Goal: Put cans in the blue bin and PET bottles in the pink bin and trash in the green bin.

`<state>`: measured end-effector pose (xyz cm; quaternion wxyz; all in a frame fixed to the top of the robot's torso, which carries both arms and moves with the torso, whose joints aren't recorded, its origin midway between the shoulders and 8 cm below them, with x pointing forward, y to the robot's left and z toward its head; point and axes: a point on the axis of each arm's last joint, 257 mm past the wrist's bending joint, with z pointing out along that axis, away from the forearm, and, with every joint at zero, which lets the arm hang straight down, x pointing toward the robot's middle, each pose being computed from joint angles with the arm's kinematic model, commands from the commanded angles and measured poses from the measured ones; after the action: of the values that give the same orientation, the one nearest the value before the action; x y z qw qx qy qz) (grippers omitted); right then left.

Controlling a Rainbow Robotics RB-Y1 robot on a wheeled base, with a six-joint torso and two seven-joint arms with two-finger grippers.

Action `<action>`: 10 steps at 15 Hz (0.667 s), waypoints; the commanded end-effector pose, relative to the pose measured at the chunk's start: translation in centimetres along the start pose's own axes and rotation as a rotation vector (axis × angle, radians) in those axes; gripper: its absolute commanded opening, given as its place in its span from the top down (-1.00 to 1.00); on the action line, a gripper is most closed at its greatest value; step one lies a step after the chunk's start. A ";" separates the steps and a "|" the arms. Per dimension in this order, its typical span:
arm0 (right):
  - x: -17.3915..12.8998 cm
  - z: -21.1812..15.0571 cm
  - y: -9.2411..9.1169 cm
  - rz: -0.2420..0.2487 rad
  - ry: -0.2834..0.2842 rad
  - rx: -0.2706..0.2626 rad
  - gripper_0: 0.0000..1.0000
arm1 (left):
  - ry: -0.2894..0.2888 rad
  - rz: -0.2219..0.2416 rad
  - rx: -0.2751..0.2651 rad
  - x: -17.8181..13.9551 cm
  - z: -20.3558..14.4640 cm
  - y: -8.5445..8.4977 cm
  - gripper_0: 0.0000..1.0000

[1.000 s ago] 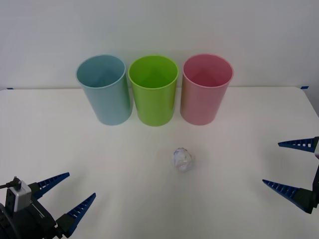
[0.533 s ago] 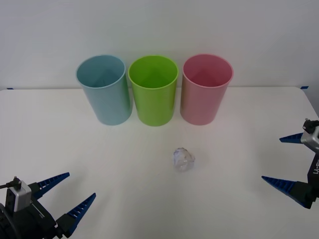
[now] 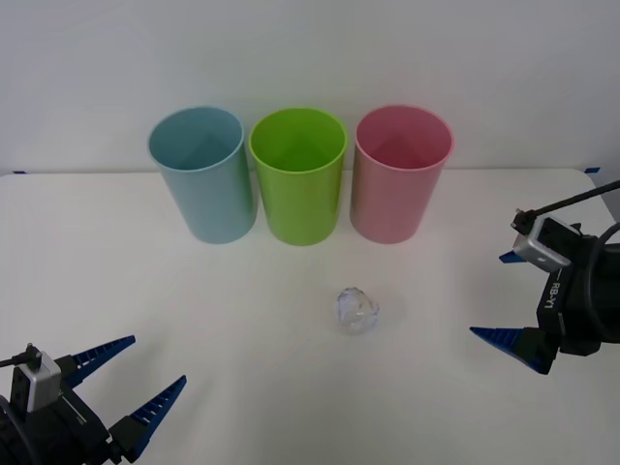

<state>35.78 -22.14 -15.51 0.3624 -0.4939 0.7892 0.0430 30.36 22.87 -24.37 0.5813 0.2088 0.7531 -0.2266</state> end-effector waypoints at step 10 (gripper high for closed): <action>-5.2 8.3 0.6 0.009 0.023 -0.152 -1.00 | 0.000 0.000 0.000 0.0 0.0 0.0 -1.00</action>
<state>40.74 -14.85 -18.35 0.3169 -0.5160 0.7898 0.0980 30.36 22.87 -24.37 0.5813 0.2088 0.7530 -0.2266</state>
